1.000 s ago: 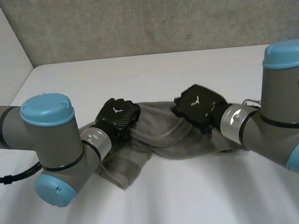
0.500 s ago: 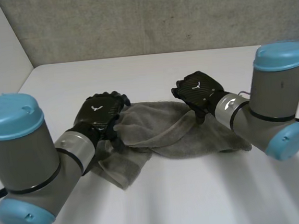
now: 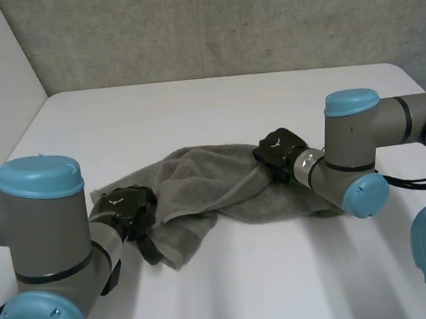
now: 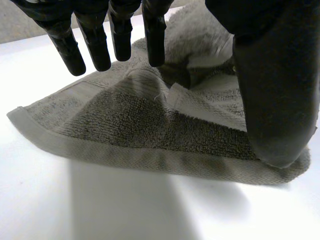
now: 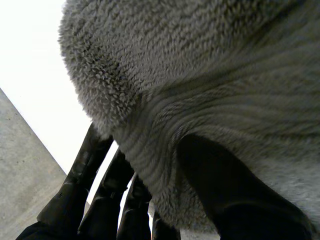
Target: Fold the towel.
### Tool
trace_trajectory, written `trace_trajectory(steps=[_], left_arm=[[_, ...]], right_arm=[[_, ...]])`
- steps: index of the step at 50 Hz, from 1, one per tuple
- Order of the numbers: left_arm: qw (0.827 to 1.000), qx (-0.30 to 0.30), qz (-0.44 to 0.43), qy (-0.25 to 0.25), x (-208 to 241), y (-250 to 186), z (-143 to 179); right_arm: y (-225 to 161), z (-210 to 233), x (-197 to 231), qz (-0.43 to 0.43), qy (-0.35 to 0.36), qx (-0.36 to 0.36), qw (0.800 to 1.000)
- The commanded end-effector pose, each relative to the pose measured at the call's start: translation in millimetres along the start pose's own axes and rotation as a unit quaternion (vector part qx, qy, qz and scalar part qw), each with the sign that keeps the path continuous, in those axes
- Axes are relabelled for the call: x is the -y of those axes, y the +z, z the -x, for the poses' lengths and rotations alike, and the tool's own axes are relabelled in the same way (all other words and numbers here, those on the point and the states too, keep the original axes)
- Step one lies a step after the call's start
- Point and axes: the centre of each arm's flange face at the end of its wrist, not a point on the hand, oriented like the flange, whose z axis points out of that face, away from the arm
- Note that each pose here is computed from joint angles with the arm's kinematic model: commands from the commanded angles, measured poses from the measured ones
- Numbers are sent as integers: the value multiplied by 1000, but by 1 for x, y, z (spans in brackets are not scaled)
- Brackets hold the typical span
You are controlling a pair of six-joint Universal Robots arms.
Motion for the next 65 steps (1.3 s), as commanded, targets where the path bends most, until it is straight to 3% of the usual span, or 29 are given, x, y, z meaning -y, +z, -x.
trace_trajectory(steps=[1,15,25,47,52,59,60,62,63,64,65], left_arm=[[1000,-5,2,3,-1,13,-5],[1000,-23,-3,-10,8,21,-19],[999,-46,22,10,-2,11,-36],[998,-46,38,17,-7,23,-39],[999,-45,-16,5,29,22,-37],[985,-26,-172,-15,129,20,-15],[985,-26,-172,-15,130,20,-15],[968,-26,-251,0,177,21,-9],[968,-26,-251,0,177,21,-9],[957,-28,-290,12,198,22,-8],[941,-29,-337,23,223,17,-5]], right_arm=[[-10,-20,-1,7,9,-20,1000],[-38,-51,-13,35,30,-53,998],[-44,-51,-26,55,42,-47,997],[-61,-56,-20,53,44,-45,997],[-75,-63,4,16,33,-44,998],[-91,-83,56,-78,-6,-55,995],[-91,-99,73,-110,-21,-82,990],[-91,-119,95,-152,-39,-122,980],[-94,-141,118,-194,-56,-171,964],[-99,-164,141,-237,-60,-227,943],[-99,-164,141,-238,-60,-227,942]])
